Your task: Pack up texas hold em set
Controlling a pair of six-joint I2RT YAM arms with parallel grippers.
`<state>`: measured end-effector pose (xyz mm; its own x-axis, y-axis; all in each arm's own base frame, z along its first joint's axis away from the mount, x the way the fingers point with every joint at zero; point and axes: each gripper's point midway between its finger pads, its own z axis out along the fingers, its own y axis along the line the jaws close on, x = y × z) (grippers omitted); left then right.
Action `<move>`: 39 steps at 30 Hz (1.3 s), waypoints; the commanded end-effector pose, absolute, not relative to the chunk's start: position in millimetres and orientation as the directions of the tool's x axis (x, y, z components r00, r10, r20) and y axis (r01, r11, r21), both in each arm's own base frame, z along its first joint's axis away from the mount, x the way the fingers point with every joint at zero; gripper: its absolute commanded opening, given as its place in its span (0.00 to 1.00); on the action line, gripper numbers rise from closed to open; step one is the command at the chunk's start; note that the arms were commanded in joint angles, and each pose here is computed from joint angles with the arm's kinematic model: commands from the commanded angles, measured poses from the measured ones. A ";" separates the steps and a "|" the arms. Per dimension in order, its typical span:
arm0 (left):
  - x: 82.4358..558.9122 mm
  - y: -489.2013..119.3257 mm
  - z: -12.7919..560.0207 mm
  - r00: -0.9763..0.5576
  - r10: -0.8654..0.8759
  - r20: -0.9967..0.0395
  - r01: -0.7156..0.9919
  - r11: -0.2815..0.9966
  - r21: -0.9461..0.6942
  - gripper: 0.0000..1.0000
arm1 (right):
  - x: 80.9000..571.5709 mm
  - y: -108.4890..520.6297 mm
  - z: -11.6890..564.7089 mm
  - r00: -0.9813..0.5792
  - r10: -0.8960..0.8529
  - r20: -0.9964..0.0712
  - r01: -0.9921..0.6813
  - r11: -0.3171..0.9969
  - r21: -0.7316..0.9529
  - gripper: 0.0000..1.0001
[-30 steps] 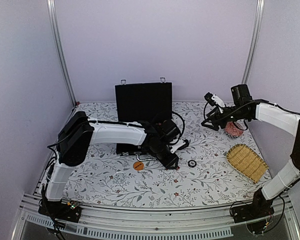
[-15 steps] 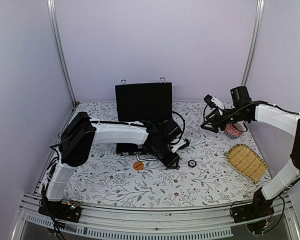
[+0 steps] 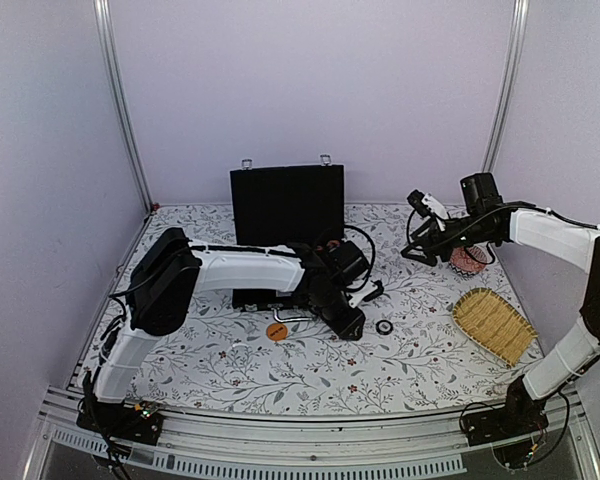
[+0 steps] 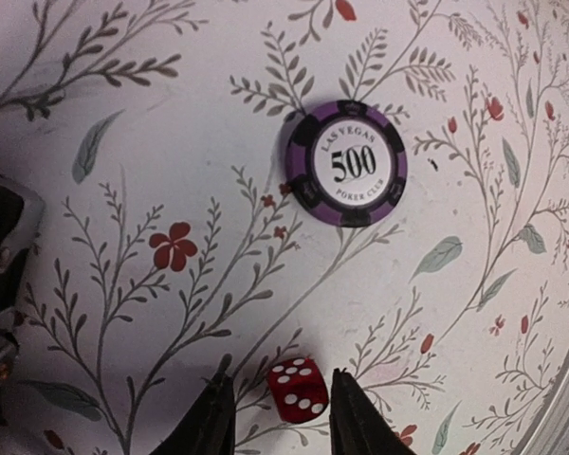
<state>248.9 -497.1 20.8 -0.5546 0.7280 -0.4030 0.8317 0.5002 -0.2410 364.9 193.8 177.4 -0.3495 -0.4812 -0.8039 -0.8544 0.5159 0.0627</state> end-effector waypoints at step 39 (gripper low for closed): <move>399.4 -370.6 117.4 -0.764 0.349 -0.542 0.450 0.891 -0.060 0.15 | 367.1 196.0 154.2 -0.387 -0.498 -0.776 -0.855 0.508 0.100 0.72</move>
